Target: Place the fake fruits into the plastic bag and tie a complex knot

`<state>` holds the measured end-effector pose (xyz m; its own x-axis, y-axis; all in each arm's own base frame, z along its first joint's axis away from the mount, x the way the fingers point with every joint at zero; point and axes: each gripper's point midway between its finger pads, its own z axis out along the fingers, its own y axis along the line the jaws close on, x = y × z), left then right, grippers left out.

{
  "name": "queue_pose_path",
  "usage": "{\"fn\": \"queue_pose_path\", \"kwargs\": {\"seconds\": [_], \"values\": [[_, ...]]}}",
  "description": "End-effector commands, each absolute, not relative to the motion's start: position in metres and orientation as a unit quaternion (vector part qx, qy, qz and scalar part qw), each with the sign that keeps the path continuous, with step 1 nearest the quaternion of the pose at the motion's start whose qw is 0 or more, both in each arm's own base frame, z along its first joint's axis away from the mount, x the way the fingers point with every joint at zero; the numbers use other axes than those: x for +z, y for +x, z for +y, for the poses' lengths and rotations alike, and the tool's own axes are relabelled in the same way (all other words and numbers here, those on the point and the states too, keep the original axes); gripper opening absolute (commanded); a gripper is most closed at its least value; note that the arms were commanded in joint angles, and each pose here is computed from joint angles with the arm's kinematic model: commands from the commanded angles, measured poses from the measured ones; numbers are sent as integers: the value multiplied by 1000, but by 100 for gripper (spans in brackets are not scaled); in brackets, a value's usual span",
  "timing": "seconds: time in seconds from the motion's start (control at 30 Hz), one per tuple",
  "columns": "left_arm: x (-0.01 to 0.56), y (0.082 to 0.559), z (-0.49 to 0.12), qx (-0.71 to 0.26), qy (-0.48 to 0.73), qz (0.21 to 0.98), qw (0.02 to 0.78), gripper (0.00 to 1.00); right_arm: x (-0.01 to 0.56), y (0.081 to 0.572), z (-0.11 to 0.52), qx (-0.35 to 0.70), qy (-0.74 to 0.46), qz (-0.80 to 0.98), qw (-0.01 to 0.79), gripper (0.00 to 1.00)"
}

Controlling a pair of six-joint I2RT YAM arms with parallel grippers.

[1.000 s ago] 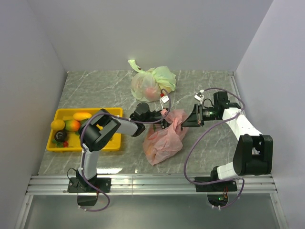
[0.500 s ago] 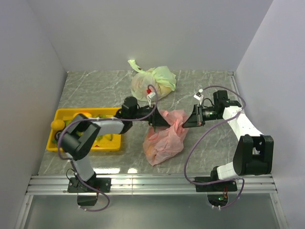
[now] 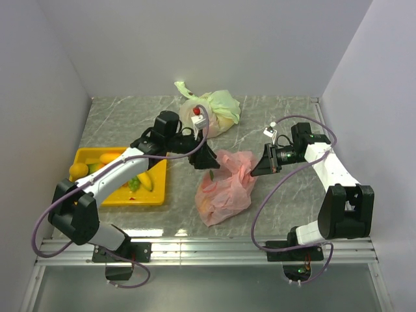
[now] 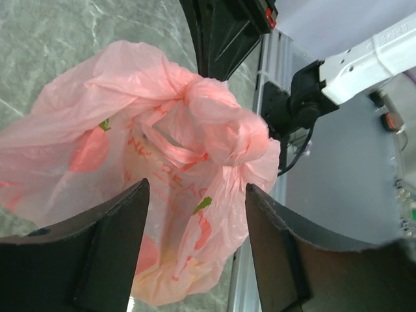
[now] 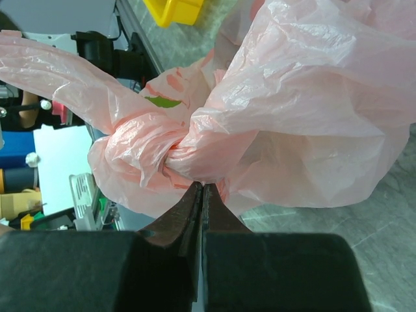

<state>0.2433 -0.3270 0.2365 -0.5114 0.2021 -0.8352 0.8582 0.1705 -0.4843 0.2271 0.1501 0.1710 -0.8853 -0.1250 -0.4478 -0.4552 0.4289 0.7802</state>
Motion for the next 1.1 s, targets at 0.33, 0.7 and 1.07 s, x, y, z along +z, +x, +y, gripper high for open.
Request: {"fn": "queue_pose_path", "kwargs": {"seconds": [0.33, 0.7, 1.07], "values": [[260, 235, -374, -482, 433, 683, 338, 71, 191, 225, 155, 495, -218, 820, 188, 0], [205, 275, -328, -434, 351, 769, 311, 0, 199, 232, 132, 458, -221, 834, 216, 0], [143, 307, -235, -326, 255, 858, 305, 0, 157, 242, 30, 312, -182, 904, 228, 0]]}}
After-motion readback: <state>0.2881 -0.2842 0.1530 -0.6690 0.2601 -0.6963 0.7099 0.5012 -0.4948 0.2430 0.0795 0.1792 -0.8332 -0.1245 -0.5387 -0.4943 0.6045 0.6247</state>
